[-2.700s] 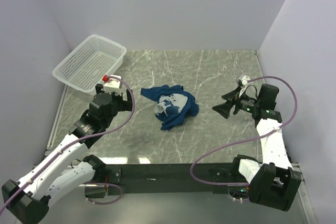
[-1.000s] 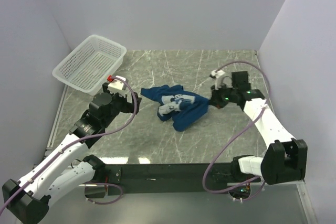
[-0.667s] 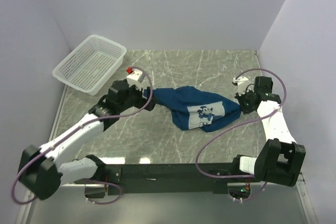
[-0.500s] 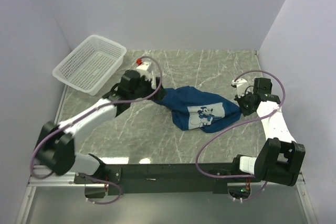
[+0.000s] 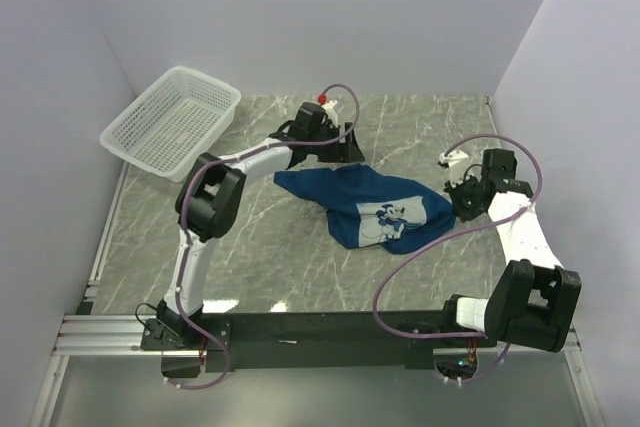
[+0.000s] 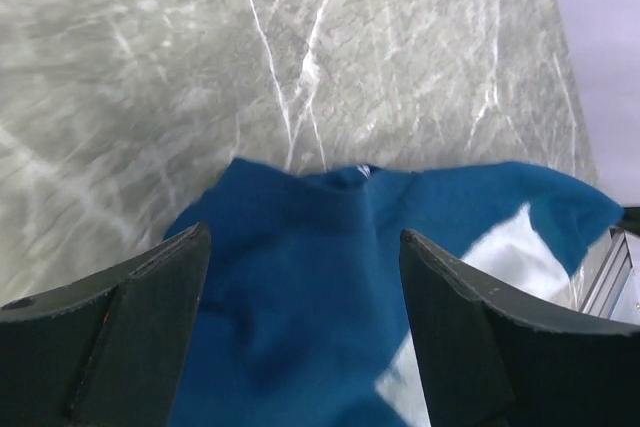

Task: Fold and stack the t-shirts
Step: Flatten the tshirt out

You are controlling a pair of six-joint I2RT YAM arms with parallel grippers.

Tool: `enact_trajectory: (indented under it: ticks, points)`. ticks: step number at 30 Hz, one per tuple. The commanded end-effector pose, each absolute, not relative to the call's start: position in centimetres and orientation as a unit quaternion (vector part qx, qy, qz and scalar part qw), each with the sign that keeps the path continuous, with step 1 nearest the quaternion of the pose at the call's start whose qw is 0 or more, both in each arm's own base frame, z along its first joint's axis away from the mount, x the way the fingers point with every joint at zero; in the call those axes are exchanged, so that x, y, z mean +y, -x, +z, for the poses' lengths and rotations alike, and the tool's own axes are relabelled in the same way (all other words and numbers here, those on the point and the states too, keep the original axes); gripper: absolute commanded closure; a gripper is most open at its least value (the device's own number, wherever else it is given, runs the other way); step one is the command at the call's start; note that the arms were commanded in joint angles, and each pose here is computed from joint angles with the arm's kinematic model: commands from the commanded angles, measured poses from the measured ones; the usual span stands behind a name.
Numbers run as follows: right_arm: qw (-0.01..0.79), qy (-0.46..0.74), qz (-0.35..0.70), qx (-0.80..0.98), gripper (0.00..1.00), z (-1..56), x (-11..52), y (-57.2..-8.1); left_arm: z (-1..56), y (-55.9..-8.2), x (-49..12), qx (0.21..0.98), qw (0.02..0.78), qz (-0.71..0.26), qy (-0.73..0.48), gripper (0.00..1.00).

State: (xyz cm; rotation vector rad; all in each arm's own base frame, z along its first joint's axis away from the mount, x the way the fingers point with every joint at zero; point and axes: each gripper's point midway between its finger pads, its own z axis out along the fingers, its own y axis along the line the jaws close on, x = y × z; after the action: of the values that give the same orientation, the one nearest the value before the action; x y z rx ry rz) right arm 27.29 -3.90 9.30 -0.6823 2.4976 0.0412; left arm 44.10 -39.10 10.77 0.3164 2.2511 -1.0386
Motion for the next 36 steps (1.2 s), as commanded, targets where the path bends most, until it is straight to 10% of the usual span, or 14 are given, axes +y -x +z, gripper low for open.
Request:
enact_trajectory:
  ticks: [1,10,16,26,36]
  points:
    - [0.279,0.258,0.029,0.925,1.00,9.2,-3.4,-27.2,13.3,-43.9,-42.4,0.837,0.307,-0.433,-0.137,0.19]
    - [0.287,0.252,0.050,0.923,1.00,9.6,-2.6,-27.4,8.9,-42.5,-44.7,0.871,0.280,-0.377,-0.144,0.37]
    - [0.296,0.251,0.049,0.920,1.00,10.6,-2.5,-27.6,9.8,-42.6,-44.2,0.872,0.303,-0.359,-0.139,1.00]
    - [0.382,0.269,0.054,0.882,1.00,18.7,-1.3,-29.5,24.2,-40.6,-39.3,0.801,0.452,-0.379,-0.107,1.00]
    - [0.539,0.312,0.061,0.780,1.00,34.9,2.3,-28.4,37.3,-28.7,-31.0,0.675,0.545,-0.491,-0.087,1.00]
